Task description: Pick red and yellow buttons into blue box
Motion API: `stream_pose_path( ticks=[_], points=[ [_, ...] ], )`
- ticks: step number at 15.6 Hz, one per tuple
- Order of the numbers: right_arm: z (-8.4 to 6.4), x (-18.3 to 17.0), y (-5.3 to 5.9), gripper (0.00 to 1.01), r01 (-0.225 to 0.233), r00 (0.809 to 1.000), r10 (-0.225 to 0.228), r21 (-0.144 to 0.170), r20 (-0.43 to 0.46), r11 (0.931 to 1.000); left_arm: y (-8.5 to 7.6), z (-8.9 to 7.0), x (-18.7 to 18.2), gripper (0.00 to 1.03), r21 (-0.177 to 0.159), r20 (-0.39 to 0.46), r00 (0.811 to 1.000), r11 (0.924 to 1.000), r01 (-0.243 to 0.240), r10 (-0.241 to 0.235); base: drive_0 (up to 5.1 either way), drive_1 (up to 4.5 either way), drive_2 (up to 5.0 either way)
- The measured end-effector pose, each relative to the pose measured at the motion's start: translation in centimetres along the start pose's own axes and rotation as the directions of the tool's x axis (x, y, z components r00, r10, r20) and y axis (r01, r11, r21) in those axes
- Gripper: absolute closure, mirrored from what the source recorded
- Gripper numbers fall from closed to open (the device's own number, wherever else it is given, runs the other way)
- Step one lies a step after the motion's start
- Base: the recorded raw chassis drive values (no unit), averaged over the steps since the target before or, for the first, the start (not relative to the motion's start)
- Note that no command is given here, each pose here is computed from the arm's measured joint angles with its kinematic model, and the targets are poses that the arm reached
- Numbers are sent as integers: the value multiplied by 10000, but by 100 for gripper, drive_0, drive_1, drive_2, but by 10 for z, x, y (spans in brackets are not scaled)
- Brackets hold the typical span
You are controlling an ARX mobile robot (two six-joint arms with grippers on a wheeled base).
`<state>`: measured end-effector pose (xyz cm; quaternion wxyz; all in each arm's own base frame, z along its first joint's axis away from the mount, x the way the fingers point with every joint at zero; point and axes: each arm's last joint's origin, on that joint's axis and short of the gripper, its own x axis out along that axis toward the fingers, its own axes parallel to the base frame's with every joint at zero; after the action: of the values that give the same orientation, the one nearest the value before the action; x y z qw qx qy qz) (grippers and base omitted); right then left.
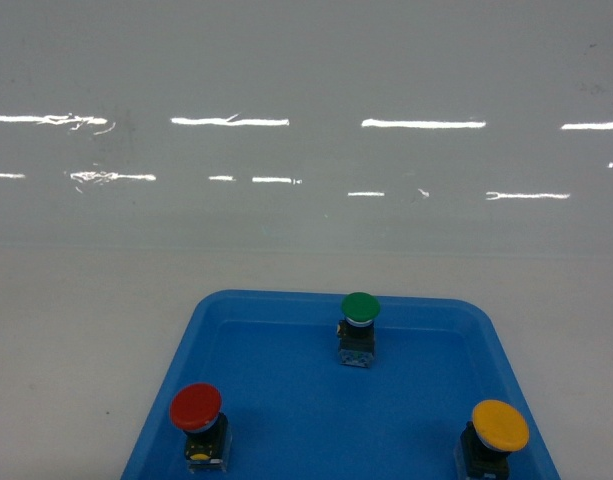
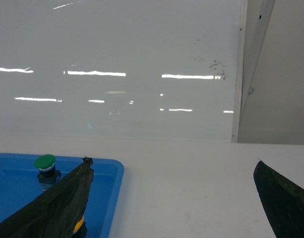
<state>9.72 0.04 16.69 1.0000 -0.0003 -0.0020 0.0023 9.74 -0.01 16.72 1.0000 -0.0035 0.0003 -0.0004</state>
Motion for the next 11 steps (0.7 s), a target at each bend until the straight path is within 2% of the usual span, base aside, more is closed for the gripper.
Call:
stream_pose_path(
  ticks=[11],
  points=[
    [0,0,0,3,0,10000,0,0,0,10000,0,0,0,5,0,0,10000,10000,0,0,0,0,0]
  ],
)
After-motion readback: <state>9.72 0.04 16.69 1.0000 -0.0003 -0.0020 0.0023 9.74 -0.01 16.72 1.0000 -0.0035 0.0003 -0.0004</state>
